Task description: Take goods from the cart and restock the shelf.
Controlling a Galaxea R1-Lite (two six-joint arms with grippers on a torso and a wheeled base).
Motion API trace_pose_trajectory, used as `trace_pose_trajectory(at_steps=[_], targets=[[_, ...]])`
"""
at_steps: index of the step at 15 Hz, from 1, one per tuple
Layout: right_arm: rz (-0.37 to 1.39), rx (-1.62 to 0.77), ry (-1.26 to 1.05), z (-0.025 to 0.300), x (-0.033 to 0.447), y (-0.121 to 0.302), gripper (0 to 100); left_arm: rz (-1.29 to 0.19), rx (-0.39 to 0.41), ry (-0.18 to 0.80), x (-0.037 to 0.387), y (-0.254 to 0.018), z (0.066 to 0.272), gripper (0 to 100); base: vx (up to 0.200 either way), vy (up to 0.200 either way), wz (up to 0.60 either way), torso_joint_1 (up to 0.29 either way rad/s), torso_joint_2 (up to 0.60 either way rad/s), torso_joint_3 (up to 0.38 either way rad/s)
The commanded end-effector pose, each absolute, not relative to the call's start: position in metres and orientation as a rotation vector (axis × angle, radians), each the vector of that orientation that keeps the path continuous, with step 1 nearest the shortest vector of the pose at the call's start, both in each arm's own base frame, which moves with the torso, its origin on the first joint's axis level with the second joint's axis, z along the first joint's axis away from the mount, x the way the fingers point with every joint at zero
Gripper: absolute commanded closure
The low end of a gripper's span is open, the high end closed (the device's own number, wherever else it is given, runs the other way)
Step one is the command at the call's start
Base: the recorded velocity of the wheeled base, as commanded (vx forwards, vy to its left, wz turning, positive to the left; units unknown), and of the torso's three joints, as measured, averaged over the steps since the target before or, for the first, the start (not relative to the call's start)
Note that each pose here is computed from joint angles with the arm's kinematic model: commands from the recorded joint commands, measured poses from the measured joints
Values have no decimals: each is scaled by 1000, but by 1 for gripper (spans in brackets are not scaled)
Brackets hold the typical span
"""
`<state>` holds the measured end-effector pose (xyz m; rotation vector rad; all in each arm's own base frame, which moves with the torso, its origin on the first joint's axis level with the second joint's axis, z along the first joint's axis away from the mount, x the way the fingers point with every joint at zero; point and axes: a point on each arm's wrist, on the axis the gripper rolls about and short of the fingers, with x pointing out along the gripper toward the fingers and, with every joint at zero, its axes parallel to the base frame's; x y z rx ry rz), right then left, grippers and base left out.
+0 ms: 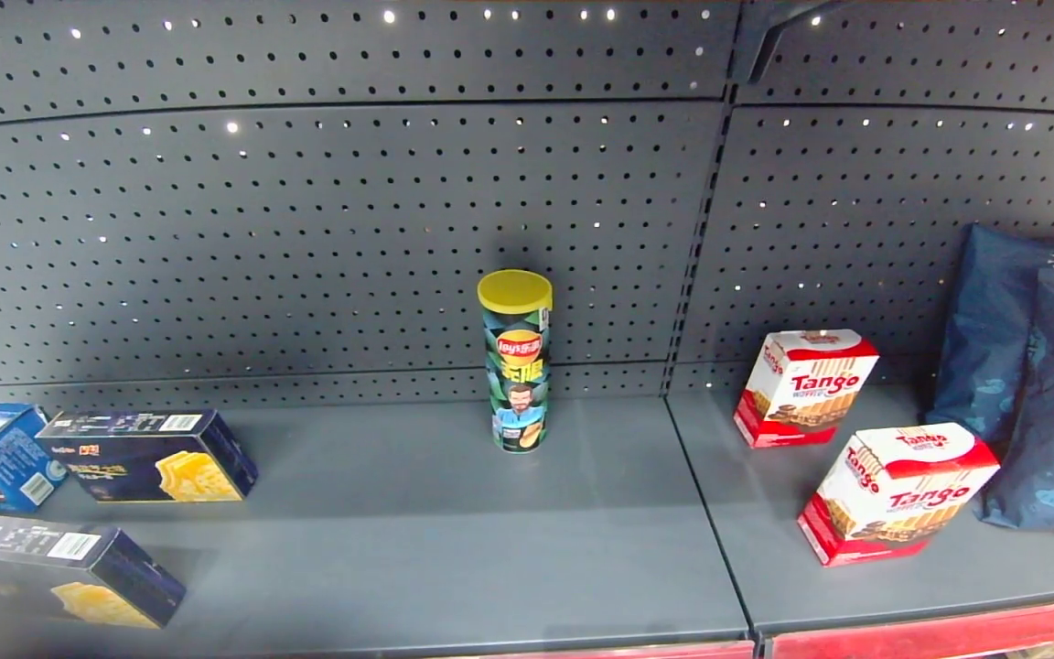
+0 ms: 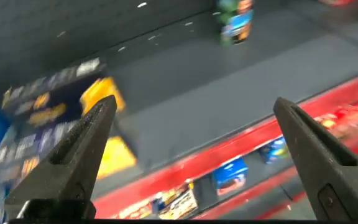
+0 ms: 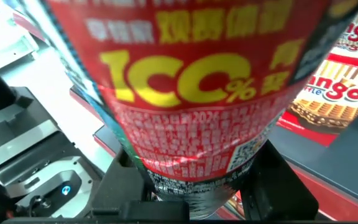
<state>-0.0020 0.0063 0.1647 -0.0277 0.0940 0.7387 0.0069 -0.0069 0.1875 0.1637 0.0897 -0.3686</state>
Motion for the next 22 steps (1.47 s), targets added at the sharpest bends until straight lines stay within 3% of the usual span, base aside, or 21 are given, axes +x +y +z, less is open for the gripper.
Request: trace_pose_trajectory(at_steps=[1, 4, 5, 10, 12, 13, 18, 22], targets=[[732, -26, 82, 161, -5, 5, 100, -504, 98, 198, 57, -16, 214, 0, 0, 0, 0, 0, 0, 0], [727, -25, 82, 160, -5, 5, 100, -599, 19, 224, 105, -24, 221, 0, 0, 0, 0, 0, 0, 0], [729, -25, 81, 160, -5, 5, 100, -622, 24, 239, 121, -27, 219, 0, 0, 0, 0, 0, 0, 0], [695, -23, 53, 161, -9, 2, 100, -650, 6, 267, 190, -37, 195, 0, 0, 0, 0, 0, 0, 0], [694, -22, 47, 161, -10, 2, 100, -778, -1, 219, 207, -40, 190, 0, 0, 0, 0, 0, 0, 0], [694, -22, 45, 161, -10, 2, 100, -835, 4, 170, 235, -44, 180, 0, 0, 0, 0, 0, 0, 0], [693, -13, 48, 160, -10, 2, 100, -917, -1, 143, 287, -54, 160, 0, 0, 0, 0, 0, 0, 0], [696, -3, 54, 160, -10, 2, 100, -1008, 3, 35, 327, -64, 158, 0, 0, 0, 0, 0, 0, 0]])
